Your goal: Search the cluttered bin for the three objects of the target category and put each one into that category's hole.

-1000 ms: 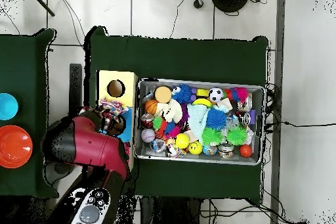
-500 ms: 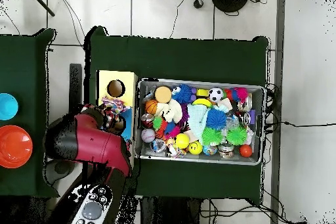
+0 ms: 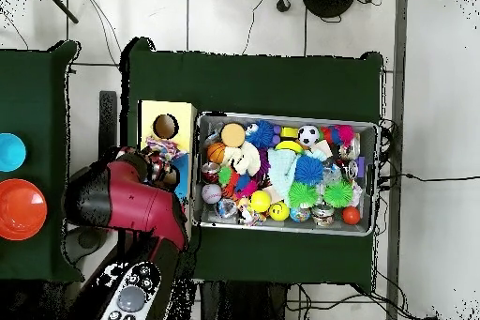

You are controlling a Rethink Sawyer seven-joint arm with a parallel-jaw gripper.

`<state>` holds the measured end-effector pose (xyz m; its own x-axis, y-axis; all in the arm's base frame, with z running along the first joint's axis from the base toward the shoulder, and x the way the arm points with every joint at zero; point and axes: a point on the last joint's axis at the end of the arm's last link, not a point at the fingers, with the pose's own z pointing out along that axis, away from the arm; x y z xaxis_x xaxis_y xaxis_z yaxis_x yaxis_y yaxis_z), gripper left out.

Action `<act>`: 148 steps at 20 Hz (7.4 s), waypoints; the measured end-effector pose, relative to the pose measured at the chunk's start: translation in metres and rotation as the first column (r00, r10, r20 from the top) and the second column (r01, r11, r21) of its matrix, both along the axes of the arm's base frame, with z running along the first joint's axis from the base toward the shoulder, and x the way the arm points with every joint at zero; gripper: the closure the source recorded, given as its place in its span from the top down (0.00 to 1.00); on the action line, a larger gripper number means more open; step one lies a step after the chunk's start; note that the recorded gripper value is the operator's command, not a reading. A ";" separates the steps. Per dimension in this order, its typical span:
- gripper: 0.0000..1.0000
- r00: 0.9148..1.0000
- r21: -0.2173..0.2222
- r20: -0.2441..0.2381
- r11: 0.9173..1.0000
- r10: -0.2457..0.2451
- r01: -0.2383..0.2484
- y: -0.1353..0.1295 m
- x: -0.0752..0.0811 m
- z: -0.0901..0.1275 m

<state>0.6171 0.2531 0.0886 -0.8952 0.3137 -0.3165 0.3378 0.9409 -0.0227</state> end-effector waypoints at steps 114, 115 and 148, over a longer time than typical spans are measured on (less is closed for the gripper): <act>0.00 0.996 -0.009 0.078 0.999 -0.037 0.037 -0.037 0.063 -0.061; 0.00 0.997 0.000 0.070 0.999 -0.041 0.041 -0.037 0.061 -0.059; 0.00 0.996 0.093 0.031 0.993 -0.083 0.079 -0.034 0.058 -0.033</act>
<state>0.6750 0.2190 0.0560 -0.8546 0.4137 -0.3138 0.4121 0.9081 0.0750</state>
